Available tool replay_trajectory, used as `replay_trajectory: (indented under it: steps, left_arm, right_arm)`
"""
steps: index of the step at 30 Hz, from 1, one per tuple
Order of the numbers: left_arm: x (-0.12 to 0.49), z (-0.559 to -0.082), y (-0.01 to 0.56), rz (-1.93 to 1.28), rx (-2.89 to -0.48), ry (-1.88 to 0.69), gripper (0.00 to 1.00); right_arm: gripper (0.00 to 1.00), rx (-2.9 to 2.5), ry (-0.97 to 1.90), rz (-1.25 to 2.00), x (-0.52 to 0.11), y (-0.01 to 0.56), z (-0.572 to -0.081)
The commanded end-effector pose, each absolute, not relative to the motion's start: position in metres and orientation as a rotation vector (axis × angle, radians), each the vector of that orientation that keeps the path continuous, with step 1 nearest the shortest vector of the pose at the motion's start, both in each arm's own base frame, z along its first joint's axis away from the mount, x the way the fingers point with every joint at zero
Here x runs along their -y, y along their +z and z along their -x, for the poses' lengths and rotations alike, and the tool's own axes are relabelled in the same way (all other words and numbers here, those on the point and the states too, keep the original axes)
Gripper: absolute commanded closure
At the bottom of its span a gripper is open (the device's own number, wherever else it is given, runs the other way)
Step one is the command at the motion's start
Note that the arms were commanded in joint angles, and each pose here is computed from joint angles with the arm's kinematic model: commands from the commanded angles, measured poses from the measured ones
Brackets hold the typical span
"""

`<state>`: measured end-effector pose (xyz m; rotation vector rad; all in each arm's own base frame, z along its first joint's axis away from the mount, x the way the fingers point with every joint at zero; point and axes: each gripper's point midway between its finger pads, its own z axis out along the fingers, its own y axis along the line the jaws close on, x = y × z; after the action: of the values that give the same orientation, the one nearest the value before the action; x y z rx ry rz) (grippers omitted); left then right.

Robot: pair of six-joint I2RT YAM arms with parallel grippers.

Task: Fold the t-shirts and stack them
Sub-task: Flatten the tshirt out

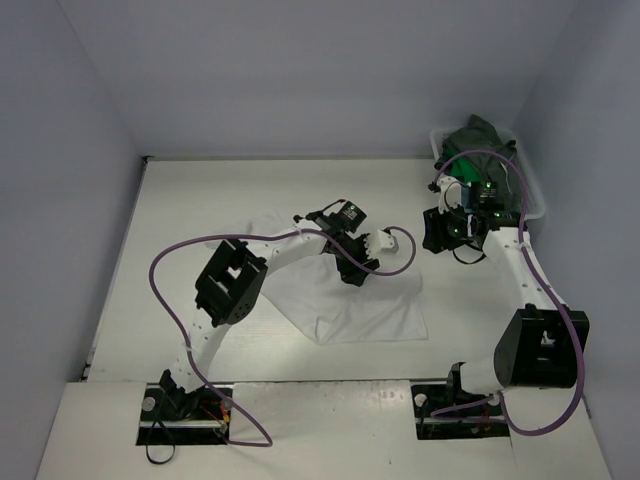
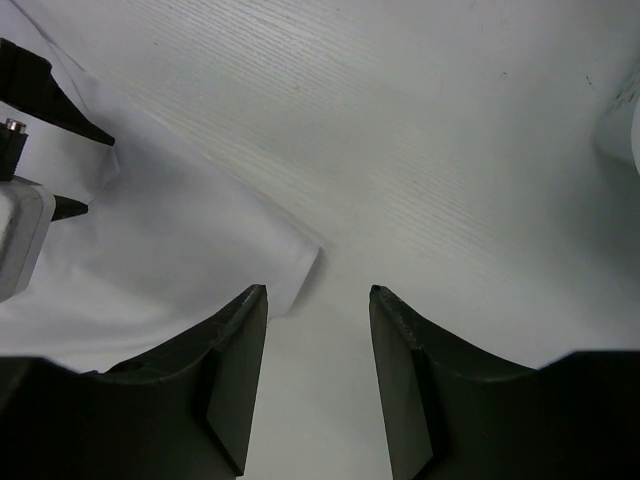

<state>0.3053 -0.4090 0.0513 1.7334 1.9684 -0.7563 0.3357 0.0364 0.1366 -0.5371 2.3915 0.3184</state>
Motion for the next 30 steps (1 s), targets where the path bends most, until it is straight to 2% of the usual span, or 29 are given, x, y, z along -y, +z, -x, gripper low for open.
replay_trajectory:
  steps: [1, 9, 10, 11, 15, 16, 24, 30]
  left_arm:
    - [0.422, -0.306, 0.071, -1.726, -1.901, -0.776, 0.54]
    - [0.424, -0.309, 0.062, -1.733, -1.911, -0.772, 0.55]
    - [0.424, -0.308, 0.059, -1.735, -1.916, -0.781, 0.57]
    - [0.424, -0.307, 0.058, -1.739, -1.917, -0.783, 0.64]
    - [0.425, -0.306, 0.058, -1.750, -1.911, -0.779, 0.80]
    - [0.425, -0.306, 0.060, -1.748, -1.908, -0.776, 0.82]
    - [0.423, -0.314, 0.072, -1.734, -1.887, -0.713, 0.85]
    - [0.417, -0.321, 0.102, -1.714, -1.836, -0.648, 0.85]
  right_arm:
    - [0.58, -2.320, 0.325, 0.552, -0.040, 0.155, -0.339]
    - [0.58, -2.321, 0.329, 0.557, -0.040, 0.154, -0.338]
    - [0.58, -2.322, 0.330, 0.560, -0.041, 0.153, -0.337]
    - [0.58, -2.323, 0.331, 0.560, -0.041, 0.153, -0.337]
    - [0.58, -2.326, 0.333, 0.564, -0.041, 0.152, -0.337]
    - [0.58, -2.326, 0.333, 0.564, -0.041, 0.152, -0.338]
    - [0.58, -2.328, 0.334, 0.560, -0.040, 0.151, -0.336]
    - [0.56, -2.351, 0.353, 0.606, -0.046, 0.140, -0.331]
